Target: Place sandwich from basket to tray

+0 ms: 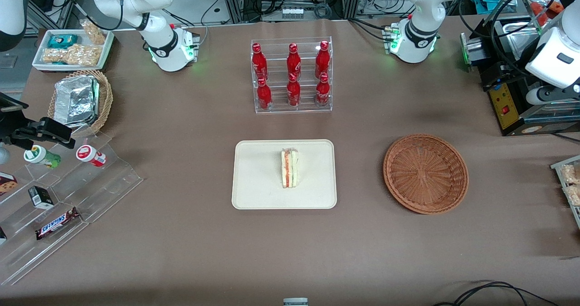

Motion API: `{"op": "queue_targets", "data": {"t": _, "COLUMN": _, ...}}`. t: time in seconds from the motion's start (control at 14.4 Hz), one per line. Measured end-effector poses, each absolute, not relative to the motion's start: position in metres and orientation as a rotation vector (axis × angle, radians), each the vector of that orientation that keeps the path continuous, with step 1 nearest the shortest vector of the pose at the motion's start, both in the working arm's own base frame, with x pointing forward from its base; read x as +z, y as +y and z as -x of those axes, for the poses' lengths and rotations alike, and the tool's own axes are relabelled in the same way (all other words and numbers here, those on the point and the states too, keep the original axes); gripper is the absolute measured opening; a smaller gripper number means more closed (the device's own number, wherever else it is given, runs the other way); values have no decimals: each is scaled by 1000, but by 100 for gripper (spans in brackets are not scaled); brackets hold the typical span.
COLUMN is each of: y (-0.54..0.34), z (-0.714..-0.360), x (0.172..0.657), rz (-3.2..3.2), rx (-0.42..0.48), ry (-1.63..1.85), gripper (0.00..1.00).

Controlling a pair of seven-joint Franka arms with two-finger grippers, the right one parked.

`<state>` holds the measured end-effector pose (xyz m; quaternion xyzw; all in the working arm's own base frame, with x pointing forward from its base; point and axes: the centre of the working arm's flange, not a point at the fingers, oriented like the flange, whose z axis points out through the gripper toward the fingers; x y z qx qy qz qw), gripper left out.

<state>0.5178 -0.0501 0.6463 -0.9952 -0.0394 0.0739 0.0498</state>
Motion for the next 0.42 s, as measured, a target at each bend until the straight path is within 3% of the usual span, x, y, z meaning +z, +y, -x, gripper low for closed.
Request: {"op": "queue_targets", "data": {"t": 0.42, "y": -63, "z": -522, "x": 643, "rz": 3099, "rx": 220, "ry": -90, "gripper": 100}}
